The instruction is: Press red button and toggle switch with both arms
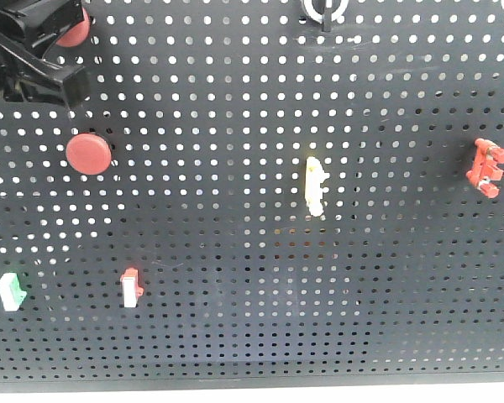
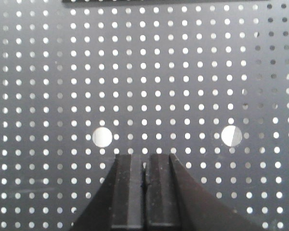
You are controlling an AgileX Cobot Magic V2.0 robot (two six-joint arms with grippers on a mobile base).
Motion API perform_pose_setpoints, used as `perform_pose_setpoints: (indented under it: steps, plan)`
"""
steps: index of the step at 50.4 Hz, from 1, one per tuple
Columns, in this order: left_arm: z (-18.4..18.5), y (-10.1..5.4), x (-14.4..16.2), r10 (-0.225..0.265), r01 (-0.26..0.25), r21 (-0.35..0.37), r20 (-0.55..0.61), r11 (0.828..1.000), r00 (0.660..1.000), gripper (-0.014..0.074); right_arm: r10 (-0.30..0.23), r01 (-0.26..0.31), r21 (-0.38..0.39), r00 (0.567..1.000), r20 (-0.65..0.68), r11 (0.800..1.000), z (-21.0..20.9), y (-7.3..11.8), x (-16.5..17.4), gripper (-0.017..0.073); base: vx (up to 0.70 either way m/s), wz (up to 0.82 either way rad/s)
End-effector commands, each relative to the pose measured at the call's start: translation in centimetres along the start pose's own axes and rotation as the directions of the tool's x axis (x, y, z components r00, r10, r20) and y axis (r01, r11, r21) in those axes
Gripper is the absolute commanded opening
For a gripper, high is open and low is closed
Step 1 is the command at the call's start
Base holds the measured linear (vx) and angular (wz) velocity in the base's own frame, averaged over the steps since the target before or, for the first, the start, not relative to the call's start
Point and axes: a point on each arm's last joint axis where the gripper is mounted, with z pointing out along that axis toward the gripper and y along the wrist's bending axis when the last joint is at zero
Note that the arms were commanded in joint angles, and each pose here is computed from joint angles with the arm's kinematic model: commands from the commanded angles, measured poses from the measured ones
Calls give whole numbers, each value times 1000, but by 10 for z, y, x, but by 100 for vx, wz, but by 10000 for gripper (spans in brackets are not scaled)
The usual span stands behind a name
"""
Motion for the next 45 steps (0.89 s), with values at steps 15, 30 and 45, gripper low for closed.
perform_pose_setpoints:
  steps: [15, 30, 45]
  plan:
    - [-75, -10, -21, -34, 33, 22, 75, 999, 997, 2, -15, 31, -77, 979, 205, 997, 5, 7, -22, -3, 0, 0]
    - [-101, -10, -25, -31, 30, 10, 95, 999, 995, 2, -21, 107, -419, 978, 205, 901, 40, 62, -19, -3, 0, 0]
    - [-102, -8, -23, -31, 32, -10, 66, 999, 997, 2, 0, 18, -515, 999, 34, 857, 92, 124, -20, -3, 0, 0]
